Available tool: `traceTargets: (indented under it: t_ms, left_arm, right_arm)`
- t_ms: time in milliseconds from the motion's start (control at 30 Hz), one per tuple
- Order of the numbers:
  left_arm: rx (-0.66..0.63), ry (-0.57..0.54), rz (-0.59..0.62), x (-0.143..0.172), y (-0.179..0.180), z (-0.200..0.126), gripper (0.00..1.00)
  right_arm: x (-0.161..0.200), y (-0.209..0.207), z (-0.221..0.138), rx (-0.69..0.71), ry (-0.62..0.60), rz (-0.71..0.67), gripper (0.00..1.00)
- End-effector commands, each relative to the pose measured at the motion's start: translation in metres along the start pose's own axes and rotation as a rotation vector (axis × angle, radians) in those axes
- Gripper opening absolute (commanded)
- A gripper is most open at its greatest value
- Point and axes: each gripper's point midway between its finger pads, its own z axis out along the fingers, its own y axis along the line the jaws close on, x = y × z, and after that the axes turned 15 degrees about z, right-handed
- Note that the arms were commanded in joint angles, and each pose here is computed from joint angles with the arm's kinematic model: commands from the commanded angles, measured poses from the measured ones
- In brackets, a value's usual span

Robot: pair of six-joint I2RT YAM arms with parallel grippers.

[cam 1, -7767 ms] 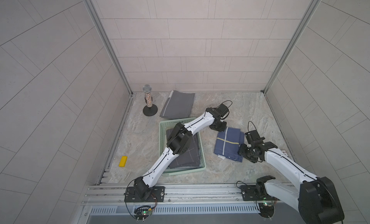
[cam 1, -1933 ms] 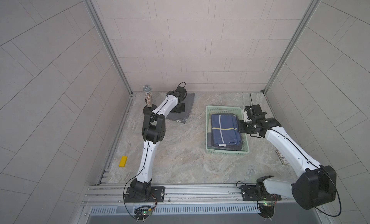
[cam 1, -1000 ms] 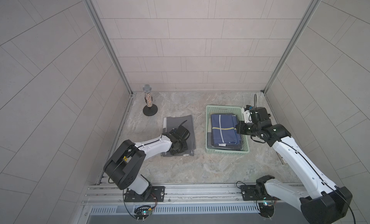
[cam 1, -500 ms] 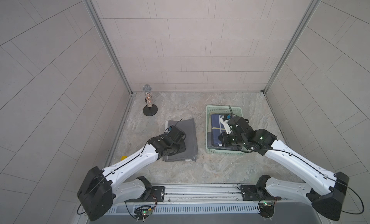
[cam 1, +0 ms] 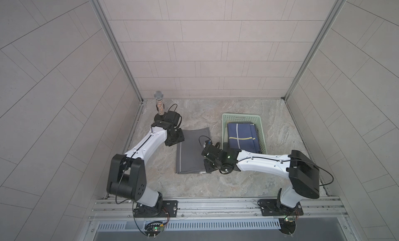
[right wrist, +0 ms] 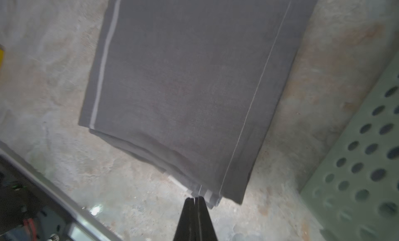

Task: Put the folded pillowcase in the basket
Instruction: Move the pillowcase to the center of the board, then adjust the pillowcase at the center of the board.

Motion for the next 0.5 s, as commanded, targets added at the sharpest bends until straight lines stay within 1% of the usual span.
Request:
traceTargets:
  t_ms: [0,100,200,300,367,467]
  left_arm:
    - [0.101,0.042,0.032,-0.009,-0.026,0.014,0.39]
    - [0.119,0.117,0.062,-0.002,-0.036,0.037,0.33]
    - [0.088,0.181,0.051,0.008,-0.030,0.060,0.28]
    - [0.064,0.229,0.028,0.023,-0.021,0.075,0.25]
    - [0.077,0.240,-0.025,0.035,-0.012,0.077,0.22]
    - [0.096,0.206,-0.103,0.052,-0.001,0.074,0.21]
  right_arm:
    - [-0.017,0.002,0.002,-0.008,-0.053,0.051,0.00]
    - [-0.017,-0.007,0.004,-0.003,-0.070,0.073,0.00]
    - [-0.013,-0.010,0.011,0.008,-0.050,0.063,0.00]
    - [-0.010,-0.011,0.017,0.017,-0.034,0.055,0.00]
    - [-0.009,-0.011,0.020,0.020,-0.028,0.052,0.00]
    - [-0.010,-0.011,0.019,0.020,-0.029,0.041,0.00]
